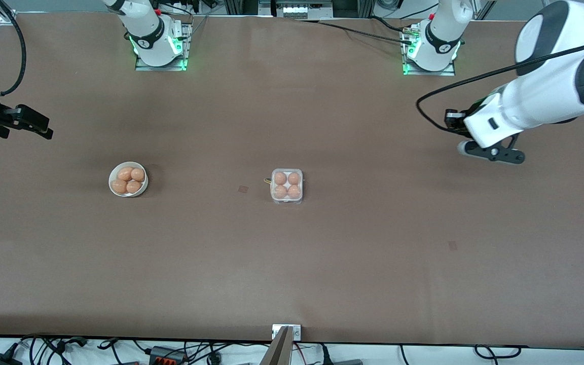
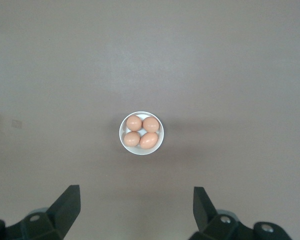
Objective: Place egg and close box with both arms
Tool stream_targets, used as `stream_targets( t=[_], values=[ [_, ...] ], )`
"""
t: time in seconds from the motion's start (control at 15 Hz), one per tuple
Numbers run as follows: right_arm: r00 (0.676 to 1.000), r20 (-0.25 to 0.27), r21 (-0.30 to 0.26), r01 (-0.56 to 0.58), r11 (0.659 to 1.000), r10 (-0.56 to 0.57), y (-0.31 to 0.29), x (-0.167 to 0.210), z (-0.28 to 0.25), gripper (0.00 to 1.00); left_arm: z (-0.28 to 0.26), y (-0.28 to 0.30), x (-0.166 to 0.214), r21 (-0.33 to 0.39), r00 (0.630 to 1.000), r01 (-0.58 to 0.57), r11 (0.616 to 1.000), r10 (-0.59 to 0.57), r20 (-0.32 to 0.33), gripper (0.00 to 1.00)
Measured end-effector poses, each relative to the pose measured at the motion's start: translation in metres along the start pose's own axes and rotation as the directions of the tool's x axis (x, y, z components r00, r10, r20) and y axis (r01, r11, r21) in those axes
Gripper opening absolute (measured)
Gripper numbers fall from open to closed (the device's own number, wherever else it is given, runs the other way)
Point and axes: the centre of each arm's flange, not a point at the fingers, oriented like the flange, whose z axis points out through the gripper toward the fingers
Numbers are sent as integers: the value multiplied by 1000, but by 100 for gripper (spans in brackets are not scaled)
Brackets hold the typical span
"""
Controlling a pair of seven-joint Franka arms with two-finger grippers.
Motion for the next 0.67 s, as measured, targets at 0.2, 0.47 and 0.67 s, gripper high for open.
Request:
stream_targets(
  t=[0.2, 0.47, 0.67],
  values=[
    [1000, 0, 0, 1, 1000, -1, -1, 0, 0, 100, -9, -6, 1, 65, 999, 0, 998, 3, -38, 32],
    [1000, 0, 0, 2, 1000, -2, -1, 0, 0, 100, -26, -38, -2, 76, 997, 60, 995, -57, -42, 68],
    [1000, 0, 0, 2, 1000, -2, -1, 0, 0, 100, -41, -63, 0, 131, 994, 97, 987, -90, -60, 94]
  ],
)
